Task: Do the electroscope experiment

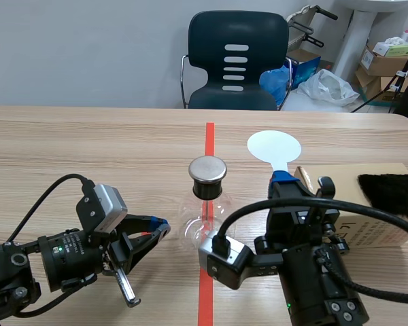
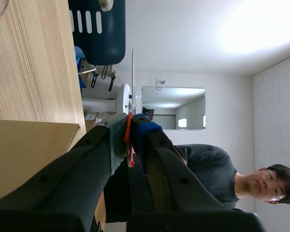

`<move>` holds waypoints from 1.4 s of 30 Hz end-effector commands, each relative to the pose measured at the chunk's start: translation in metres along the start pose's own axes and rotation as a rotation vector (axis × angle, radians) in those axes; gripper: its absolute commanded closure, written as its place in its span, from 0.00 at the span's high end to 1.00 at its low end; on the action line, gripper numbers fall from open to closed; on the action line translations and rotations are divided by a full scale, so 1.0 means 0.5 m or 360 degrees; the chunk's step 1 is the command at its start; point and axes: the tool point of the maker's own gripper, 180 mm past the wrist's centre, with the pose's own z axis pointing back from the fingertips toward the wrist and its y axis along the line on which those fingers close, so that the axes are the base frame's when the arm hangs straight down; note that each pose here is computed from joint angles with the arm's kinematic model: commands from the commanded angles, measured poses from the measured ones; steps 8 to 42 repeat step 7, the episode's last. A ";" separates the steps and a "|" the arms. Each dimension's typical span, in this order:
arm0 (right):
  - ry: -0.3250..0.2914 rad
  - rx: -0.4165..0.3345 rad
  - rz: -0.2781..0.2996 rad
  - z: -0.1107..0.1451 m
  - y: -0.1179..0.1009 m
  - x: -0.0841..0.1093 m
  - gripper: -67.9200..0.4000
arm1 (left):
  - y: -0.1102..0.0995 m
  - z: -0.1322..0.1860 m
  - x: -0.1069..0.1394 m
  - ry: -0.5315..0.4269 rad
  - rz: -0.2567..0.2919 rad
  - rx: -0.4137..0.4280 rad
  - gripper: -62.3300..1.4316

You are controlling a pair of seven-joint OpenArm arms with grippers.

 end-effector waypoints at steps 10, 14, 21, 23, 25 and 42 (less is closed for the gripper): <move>0.0007 -0.0042 -0.0003 -0.006 -0.015 -0.004 0.02 | 0.004 -0.004 0.019 -0.0051 -0.0007 0.0002 0.11; 0.0007 -0.0042 -0.0003 -0.006 -0.015 -0.004 0.02 | 0.004 -0.004 0.019 -0.0051 -0.0007 0.0002 0.11; 0.0007 -0.0042 -0.0003 -0.006 -0.015 -0.004 0.02 | 0.004 -0.004 0.019 -0.0051 -0.0007 0.0002 0.11; 0.0007 -0.0042 -0.0003 -0.006 -0.015 -0.004 0.02 | 0.004 -0.004 0.019 -0.0051 -0.0007 0.0002 0.11; 0.0007 -0.0042 -0.0003 -0.006 -0.015 -0.004 0.02 | 0.004 -0.004 0.019 -0.0051 -0.0007 0.0002 0.11; 0.0007 -0.0042 -0.0003 -0.006 -0.015 -0.004 0.02 | 0.004 -0.004 0.019 -0.0051 -0.0007 0.0002 0.11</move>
